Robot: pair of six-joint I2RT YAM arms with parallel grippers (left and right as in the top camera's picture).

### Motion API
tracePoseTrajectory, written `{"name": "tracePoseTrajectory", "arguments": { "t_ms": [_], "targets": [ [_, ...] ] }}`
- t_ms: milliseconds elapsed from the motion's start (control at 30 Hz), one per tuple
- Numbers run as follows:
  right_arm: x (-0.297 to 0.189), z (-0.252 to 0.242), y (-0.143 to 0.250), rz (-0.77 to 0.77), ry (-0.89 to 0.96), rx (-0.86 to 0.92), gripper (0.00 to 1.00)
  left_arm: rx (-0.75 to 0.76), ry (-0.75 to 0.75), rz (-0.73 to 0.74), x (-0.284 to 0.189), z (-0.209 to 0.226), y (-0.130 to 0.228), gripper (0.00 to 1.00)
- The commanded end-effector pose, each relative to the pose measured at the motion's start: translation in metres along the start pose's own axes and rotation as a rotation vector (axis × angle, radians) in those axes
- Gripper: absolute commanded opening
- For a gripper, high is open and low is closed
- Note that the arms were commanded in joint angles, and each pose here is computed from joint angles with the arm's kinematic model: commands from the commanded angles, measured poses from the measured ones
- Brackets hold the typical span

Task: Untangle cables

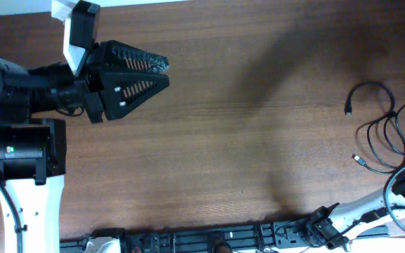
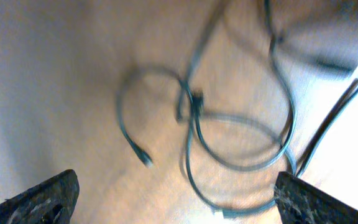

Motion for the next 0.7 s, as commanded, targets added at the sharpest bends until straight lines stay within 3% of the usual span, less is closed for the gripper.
{"name": "tracePoseTrajectory", "arguments": {
  "t_ms": [0,200,433,500,667],
  "targets": [
    [0.036,-0.005,0.029,0.129,0.067,0.046,0.99,0.033,0.011,0.009,0.001,-0.005,0.0,0.51],
    [0.072,-0.026,0.063,0.246,0.248,0.007,0.99,0.033,0.013,0.011,0.001,-0.005,0.0,0.52],
    [0.089,-0.03,0.089,0.35,0.263,-0.008,1.0,0.032,0.013,0.011,0.001,-0.005,0.0,0.54],
    [0.093,-0.029,0.091,0.357,0.265,-0.072,0.94,0.032,0.015,0.013,0.001,-0.005,0.0,0.54],
    [0.111,-0.031,0.099,0.369,0.243,-0.201,0.93,0.032,0.021,0.021,0.001,-0.006,0.001,0.55]
  ]
}}
Point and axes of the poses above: each gripper's point midway between its finger pads, its own x axis out along the fingers, its own z axis along the line the jaws close on, y = z × x, the point moved 7 cm from there along -x, back along the fingers, and after that the axes turned 1 degree about x, right-handed, at the moved point
